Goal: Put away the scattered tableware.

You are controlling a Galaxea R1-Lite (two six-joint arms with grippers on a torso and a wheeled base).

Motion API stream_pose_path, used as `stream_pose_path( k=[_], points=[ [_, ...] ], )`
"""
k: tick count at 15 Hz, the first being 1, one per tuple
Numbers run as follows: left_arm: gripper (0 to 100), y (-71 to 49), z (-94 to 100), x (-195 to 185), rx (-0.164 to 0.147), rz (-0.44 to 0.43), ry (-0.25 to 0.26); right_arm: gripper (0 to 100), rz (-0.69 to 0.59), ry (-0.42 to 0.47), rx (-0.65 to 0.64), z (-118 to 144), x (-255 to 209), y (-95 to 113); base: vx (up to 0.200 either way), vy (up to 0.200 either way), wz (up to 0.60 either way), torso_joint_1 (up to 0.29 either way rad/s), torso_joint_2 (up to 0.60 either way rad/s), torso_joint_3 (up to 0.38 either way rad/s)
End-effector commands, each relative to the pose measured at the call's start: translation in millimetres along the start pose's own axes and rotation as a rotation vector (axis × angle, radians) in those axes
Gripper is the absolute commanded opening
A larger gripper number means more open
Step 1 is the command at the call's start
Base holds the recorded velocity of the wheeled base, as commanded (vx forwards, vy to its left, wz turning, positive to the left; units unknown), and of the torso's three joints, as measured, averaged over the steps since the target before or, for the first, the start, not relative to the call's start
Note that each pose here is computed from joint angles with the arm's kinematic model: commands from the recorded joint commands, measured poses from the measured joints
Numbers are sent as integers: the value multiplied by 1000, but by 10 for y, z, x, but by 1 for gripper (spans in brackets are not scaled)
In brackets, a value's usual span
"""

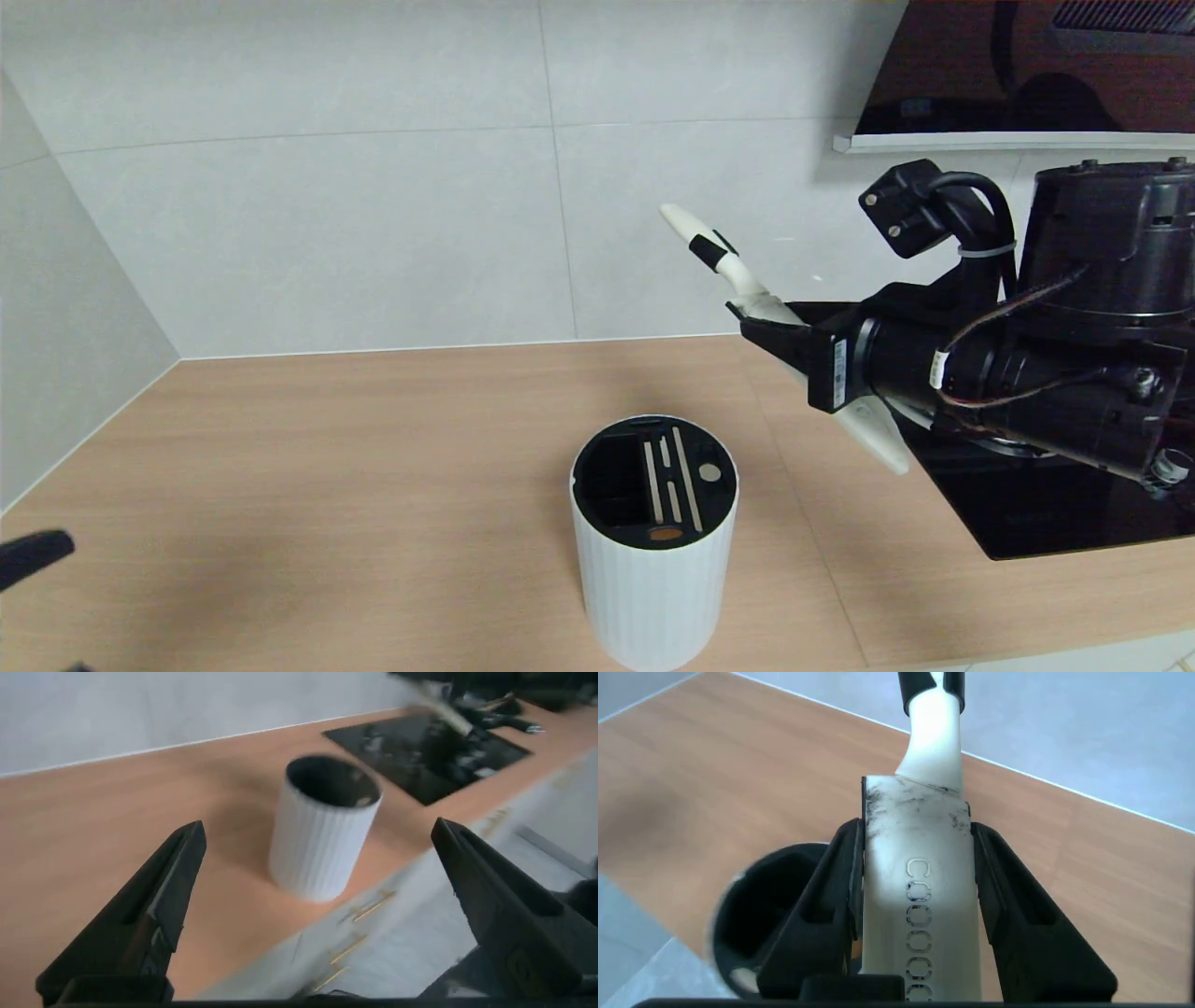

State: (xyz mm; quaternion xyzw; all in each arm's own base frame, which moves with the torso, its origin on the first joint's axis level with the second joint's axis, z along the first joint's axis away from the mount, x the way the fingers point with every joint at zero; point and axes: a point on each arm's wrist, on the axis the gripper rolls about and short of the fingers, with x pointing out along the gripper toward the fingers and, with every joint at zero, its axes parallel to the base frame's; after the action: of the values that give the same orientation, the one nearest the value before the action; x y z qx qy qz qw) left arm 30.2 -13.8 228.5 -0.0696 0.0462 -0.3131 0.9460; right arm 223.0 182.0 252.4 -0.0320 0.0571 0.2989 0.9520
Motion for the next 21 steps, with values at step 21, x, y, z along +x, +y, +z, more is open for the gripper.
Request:
stream_pose_path(
  k=[21],
  points=[
    [100, 46, 186, 2254, -721, -225, -61, 0, 157, -8, 181, 48, -16, 948, 0, 0, 0, 0, 0, 0]
  ],
)
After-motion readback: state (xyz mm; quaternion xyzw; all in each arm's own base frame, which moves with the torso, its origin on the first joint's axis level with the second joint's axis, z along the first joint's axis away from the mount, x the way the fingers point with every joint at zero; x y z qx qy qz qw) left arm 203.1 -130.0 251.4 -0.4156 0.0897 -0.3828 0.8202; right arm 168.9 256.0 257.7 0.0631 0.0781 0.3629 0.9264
